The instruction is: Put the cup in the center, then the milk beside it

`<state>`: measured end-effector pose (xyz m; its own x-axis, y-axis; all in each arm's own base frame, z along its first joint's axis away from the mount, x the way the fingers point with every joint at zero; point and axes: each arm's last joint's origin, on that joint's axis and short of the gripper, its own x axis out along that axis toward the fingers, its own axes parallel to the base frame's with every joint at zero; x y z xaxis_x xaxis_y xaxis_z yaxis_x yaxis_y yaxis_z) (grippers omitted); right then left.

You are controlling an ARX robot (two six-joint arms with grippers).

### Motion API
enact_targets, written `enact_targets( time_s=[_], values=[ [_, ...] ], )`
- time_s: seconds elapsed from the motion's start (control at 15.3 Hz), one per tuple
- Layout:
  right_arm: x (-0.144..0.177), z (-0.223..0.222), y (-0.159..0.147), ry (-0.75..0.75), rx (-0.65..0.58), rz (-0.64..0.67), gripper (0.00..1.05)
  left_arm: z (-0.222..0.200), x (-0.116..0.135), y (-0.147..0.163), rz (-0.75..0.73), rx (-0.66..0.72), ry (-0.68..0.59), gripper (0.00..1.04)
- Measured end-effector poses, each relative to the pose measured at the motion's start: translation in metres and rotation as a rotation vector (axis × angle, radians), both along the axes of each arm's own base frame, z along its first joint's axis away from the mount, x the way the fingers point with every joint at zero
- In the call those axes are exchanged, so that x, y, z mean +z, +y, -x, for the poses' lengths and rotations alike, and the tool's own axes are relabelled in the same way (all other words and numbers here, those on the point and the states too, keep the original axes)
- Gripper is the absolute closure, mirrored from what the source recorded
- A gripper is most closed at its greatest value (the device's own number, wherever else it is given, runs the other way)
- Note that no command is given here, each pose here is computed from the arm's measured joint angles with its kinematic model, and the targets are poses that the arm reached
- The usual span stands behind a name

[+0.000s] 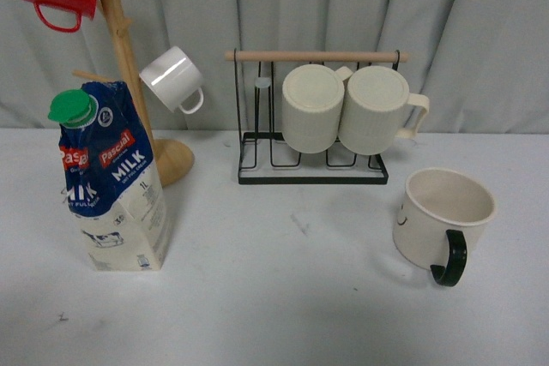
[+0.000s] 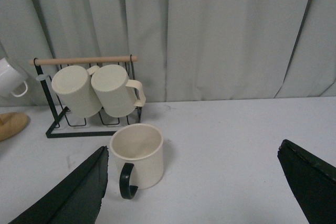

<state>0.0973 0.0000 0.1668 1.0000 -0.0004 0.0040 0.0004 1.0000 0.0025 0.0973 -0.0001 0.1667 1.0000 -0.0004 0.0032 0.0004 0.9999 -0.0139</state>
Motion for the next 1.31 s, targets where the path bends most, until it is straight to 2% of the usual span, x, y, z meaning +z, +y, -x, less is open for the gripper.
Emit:
enact_targets(
  time_s=[1.31],
  values=[
    [0.0000,0.0000,0.0000,0.000,0.000,0.000,0.06,0.0000,0.0000,0.0000,0.000,0.000,0.000,0.07]
  ],
)
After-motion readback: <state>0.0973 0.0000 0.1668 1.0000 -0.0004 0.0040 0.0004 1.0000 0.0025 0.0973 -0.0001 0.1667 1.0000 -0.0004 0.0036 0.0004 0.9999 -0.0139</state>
